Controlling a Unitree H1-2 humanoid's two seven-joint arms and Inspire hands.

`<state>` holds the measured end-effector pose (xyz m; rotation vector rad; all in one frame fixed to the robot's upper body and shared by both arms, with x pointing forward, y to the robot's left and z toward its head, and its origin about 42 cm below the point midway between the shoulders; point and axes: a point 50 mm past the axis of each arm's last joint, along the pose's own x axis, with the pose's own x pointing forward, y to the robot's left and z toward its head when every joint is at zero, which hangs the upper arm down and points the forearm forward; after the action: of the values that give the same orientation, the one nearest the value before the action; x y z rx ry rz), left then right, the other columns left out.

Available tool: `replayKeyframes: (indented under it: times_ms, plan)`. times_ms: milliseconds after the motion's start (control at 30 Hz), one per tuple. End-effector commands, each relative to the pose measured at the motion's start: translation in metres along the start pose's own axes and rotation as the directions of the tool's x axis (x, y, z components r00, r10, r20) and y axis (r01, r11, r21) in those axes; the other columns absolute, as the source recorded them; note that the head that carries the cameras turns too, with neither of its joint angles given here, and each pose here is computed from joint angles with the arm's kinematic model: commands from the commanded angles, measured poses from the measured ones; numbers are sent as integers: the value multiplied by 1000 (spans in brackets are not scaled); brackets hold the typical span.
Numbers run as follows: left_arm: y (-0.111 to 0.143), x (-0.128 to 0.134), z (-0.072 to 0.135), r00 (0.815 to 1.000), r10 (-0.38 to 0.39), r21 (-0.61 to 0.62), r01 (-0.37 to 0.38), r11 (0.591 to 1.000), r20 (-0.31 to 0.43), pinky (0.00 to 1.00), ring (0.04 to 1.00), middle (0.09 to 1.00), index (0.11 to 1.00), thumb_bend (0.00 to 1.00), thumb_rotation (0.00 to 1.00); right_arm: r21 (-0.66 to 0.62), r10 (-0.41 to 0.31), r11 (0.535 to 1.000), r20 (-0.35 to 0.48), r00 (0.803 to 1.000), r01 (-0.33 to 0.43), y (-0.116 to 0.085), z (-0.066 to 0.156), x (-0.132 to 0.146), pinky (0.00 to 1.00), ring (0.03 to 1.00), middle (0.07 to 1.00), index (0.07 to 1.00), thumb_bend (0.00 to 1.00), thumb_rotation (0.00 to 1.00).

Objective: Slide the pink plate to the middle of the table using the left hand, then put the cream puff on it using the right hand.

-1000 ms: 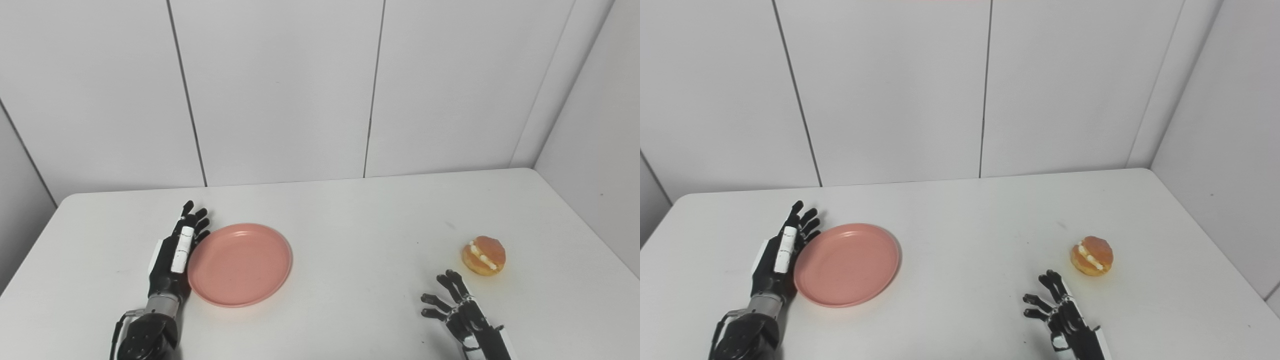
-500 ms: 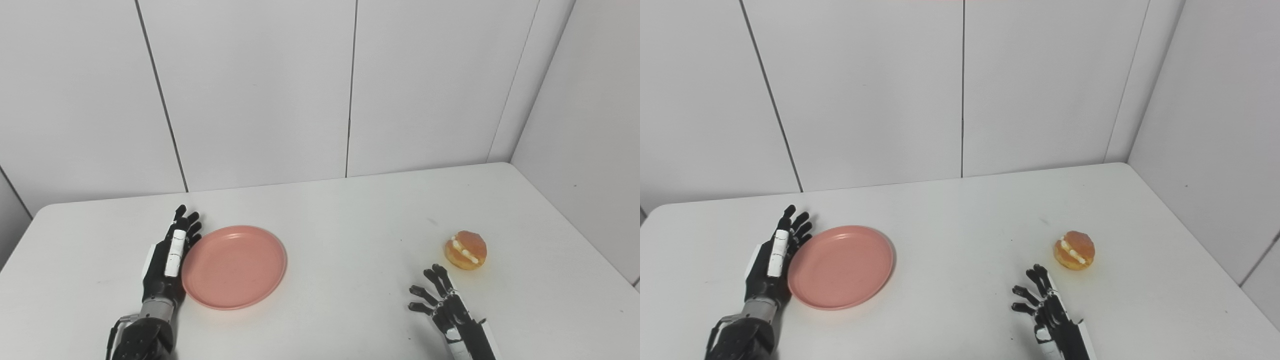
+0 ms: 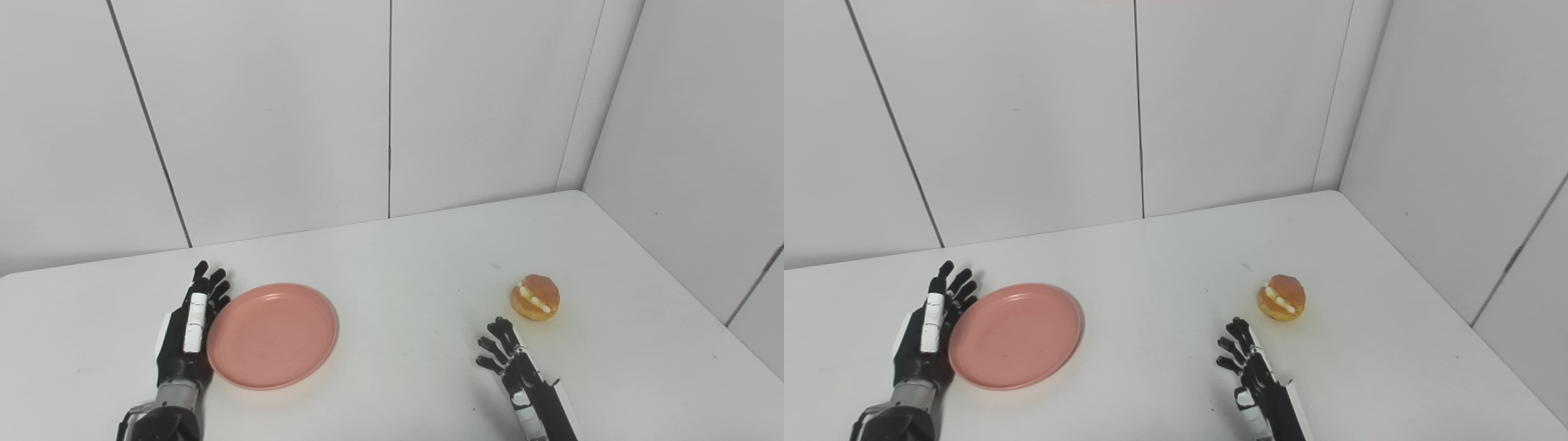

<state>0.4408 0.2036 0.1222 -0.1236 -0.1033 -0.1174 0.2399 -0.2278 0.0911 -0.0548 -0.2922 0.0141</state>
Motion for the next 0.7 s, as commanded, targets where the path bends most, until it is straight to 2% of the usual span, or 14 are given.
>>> replayKeyframes:
  times_ms: [0, 233, 400, 667]
  plan:
    - [-17, -33, -49, 990, 1, -54, -9, 999, -138, 938, 935, 936, 1000, 1000, 879, 65, 117, 992, -227, 967, -105, 53, -28, -7, 858, 900, 937, 954, 824, 986]
    - [-30, -33, -50, 990, -11, -60, 3, 998, -138, 956, 939, 945, 1000, 1000, 886, 61, 114, 993, -224, 968, -102, 58, -28, -6, 900, 901, 936, 953, 823, 997]
    - [-37, -31, -48, 991, -24, -50, 18, 999, -128, 948, 934, 940, 1000, 963, 910, 69, 115, 992, -220, 969, -103, 61, -27, -6, 911, 906, 938, 952, 833, 988]
    - [-36, -33, -52, 989, -2, -75, -10, 997, -149, 965, 946, 953, 1000, 963, 917, 67, 114, 993, -221, 968, -102, 62, -27, -5, 925, 905, 942, 954, 836, 992]
